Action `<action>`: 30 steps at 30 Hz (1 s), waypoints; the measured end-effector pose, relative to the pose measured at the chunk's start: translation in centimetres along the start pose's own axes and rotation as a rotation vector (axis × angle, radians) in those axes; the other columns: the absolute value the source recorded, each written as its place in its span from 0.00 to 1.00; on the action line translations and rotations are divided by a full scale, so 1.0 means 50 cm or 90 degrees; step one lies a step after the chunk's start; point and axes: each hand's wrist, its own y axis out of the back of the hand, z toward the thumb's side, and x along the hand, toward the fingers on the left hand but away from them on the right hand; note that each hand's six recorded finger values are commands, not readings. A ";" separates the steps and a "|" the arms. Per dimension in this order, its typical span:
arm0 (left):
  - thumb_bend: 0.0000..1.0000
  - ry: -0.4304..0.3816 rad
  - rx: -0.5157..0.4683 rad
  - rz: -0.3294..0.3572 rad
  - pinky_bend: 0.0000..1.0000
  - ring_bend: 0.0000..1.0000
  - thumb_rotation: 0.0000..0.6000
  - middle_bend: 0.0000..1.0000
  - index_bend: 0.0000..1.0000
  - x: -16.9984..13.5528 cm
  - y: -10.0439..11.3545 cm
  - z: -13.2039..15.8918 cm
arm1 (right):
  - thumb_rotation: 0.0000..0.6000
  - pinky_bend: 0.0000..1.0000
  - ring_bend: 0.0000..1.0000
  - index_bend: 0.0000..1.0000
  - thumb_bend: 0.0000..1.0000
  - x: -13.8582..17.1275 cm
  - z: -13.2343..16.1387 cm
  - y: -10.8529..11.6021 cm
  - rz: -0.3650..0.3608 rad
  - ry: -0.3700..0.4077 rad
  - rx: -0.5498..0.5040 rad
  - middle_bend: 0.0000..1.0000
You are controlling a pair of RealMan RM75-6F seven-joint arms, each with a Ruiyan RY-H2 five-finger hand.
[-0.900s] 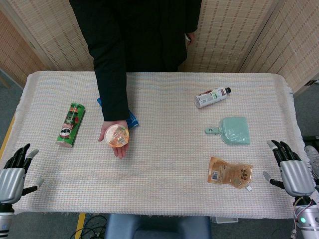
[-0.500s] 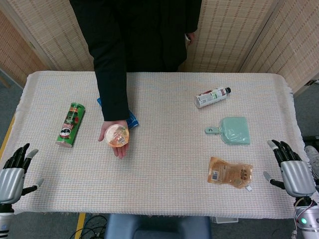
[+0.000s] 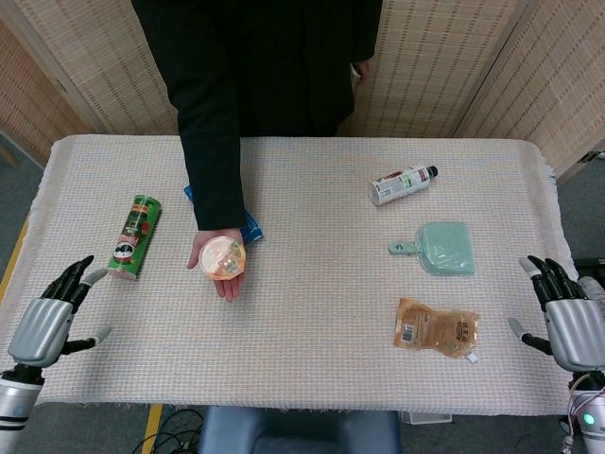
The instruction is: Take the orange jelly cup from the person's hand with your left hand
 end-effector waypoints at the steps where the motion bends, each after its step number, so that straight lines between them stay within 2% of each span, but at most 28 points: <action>1: 0.24 -0.012 -0.005 -0.001 0.21 0.05 1.00 0.01 0.16 0.010 0.002 0.008 | 1.00 0.25 0.11 0.05 0.24 -0.001 0.001 0.001 0.001 0.001 0.001 0.09; 8: 0.24 -0.102 -0.024 -0.014 0.21 0.05 1.00 0.01 0.14 0.091 0.013 0.077 | 1.00 0.25 0.11 0.05 0.24 -0.006 0.007 0.012 0.002 0.007 0.009 0.09; 18: 0.24 -0.203 -0.010 -0.084 0.20 0.03 1.00 0.00 0.10 0.197 -0.005 0.196 | 1.00 0.25 0.11 0.05 0.24 -0.008 0.011 0.014 0.005 0.007 0.008 0.09; 24: 0.24 -0.227 0.006 -0.125 0.20 0.00 1.00 0.00 0.06 0.253 -0.029 0.252 | 1.00 0.25 0.11 0.05 0.24 -0.006 0.009 0.011 0.009 0.003 0.006 0.09; 30: 0.24 -0.229 0.010 -0.153 0.20 0.00 1.00 0.00 0.06 0.294 -0.044 0.288 | 1.00 0.25 0.11 0.05 0.24 -0.003 0.003 0.009 0.013 -0.003 0.006 0.09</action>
